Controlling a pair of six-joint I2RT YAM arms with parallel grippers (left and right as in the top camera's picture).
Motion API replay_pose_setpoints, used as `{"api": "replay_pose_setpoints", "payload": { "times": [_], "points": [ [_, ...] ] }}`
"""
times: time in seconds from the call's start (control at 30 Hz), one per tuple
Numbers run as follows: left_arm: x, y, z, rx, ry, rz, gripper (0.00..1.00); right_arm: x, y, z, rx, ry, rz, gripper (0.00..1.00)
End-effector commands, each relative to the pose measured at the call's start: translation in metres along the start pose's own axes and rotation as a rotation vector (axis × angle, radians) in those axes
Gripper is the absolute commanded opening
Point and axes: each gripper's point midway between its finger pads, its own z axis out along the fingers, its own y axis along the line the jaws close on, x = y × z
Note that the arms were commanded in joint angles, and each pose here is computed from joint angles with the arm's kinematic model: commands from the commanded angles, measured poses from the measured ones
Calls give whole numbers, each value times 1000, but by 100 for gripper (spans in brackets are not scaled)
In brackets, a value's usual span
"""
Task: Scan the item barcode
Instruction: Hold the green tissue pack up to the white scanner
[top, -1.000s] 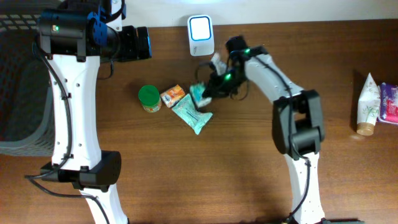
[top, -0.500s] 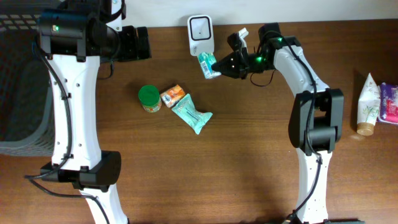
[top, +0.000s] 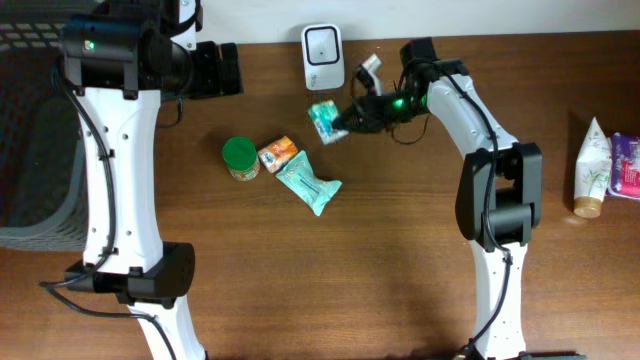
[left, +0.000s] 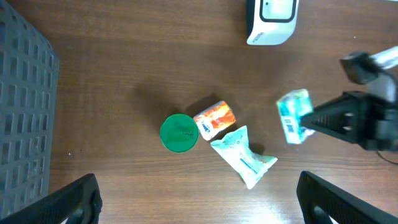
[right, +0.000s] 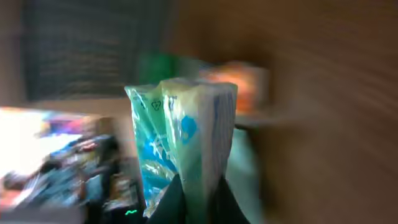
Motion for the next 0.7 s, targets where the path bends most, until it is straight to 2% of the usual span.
{"api": "replay_pose_setpoints", "payload": {
  "times": [0.0,0.07,0.1,0.17,0.23,0.33,0.4,0.47,0.57,0.63,0.67],
  "points": [
    [-2,0,-9,5,-24,16,99,-15,-70,-52,783,-47,112,4],
    [-2,-1,-9,5,-24,16,99,-31,-80,-99,1202,-100,45,4],
    [-2,-1,-9,5,-24,16,99,-44,-75,-111,1334,-136,-22,4],
    [-2,0,-9,5,-24,16,99,-88,-54,-98,1457,-156,-344,4],
    [-2,-1,-9,5,-24,16,99,-124,-37,-71,1450,-200,-581,4],
    [-2,0,-9,5,-24,15,99,-163,-20,-48,1446,-324,-762,4],
    [-2,0,-9,5,-24,15,99,-177,-17,-38,1411,-394,-801,4],
    [-2,-1,-9,5,-24,16,99,-180,-22,-34,1402,-410,-806,4],
    [-2,0,-9,5,-24,15,99,-179,-27,-9,1290,-386,-845,4],
    [-2,0,-9,5,-24,16,99,-187,-22,-18,1315,-450,-835,4],
    [-2,0,-9,5,-24,15,99,-193,-19,-42,1395,-540,-754,4]
  ]
}}
